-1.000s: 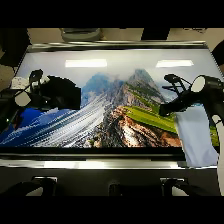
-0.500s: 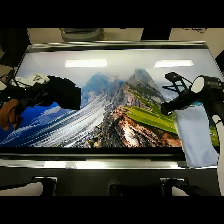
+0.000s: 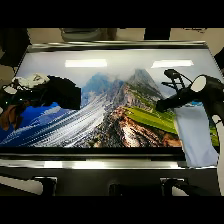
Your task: Fold the shirts.
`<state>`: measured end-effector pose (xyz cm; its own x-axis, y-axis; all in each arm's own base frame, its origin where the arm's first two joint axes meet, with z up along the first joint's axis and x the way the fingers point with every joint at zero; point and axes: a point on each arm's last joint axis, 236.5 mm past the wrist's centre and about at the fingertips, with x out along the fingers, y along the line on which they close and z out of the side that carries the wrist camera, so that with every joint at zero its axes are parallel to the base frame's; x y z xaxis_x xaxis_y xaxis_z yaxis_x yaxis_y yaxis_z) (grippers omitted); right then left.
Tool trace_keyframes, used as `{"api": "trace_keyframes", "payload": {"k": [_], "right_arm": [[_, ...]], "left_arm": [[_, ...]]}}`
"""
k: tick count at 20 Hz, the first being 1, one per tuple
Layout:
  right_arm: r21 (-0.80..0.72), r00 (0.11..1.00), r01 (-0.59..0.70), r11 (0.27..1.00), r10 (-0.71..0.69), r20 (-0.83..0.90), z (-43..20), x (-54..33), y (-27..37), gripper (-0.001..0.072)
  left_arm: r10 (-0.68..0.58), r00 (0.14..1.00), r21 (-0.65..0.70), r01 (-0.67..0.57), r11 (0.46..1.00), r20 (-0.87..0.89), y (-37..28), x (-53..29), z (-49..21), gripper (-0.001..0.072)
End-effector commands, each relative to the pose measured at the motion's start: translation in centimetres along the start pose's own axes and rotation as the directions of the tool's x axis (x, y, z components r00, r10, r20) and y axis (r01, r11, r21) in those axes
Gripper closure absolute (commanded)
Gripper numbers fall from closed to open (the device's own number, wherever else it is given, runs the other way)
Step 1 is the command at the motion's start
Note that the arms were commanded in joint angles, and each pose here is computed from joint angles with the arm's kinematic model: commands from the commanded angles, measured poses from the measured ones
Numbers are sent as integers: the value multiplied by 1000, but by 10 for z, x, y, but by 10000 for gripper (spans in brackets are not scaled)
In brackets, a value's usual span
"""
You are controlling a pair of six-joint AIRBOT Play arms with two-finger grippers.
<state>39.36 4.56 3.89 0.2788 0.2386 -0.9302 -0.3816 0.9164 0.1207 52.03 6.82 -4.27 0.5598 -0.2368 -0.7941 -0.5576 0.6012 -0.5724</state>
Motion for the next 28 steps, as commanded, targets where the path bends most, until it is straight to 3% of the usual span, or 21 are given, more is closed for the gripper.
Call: {"api": "trace_keyframes", "payload": {"k": [1, 2, 3, 5, 8, 11, 12, 13, 15, 17, 22, 25, 28], "right_arm": [[27, 994, -101, 995, 100, 40, 9, -1, 24, 105], [30, 993, -106, 994, 105, 45, 11, -1, 25, 104], [30, 993, -107, 994, 106, 44, 10, -1, 25, 104], [29, 993, -111, 993, 109, 37, 9, -1, 26, 104], [6, 994, -97, 995, 97, 59, 14, -2, 23, 105], [-15, 990, -60, 998, 61, 126, 30, -5, 15, 106], [-28, 987, -45, 999, 49, 154, 38, -11, 13, 128], [-40, 984, -38, 998, 45, 174, 44, -23, 14, 201], [-79, 968, 7, 997, 13, 250, 58, -64, 18, 218], [-111, 932, 135, 985, -88, 353, 68, -121, 13, 218], [-117, 819, 388, 914, -284, 499, 22, -250, 26, 217], [-107, 821, 435, 894, -345, 455, -33, -281, 38, 217], [-86, 869, 398, 913, -345, 354, -78, -280, 49, 218]], "left_arm": [[-15, 999, 13, 15, 1000, 37, 8, 30, 9, -13], [-17, 1000, -5, 17, 1000, 17, 11, 38, 4, 11], [-25, 1000, -32, 25, 999, 0, 13, 44, 0, 153], [-53, 999, -67, 52, 996, -11, 7, 45, -2, 665], [-135, 991, 35, 135, 990, 19, -34, 15, 13, 683], [-281, 953, 300, 236, 924, 113, -121, -78, 28, 683], [-337, 930, 386, 261, 885, 144, -151, -118, 22, 684], [-395, 904, 464, 283, 839, 163, -179, -160, 8, 683], [-517, 840, 605, 329, 725, 163, -229, -254, -41, 683], [-609, 785, 708, 368, 603, 111, -258, -328, -104, 683], [-697, 701, 769, 526, 364, -151, -272, -409, -245, 683], [-579, 732, 714, 615, 334, -359, -252, -366, -311, 683], [-419, 764, 651, 641, 405, -491, -224, -283, -358, 682]]}}
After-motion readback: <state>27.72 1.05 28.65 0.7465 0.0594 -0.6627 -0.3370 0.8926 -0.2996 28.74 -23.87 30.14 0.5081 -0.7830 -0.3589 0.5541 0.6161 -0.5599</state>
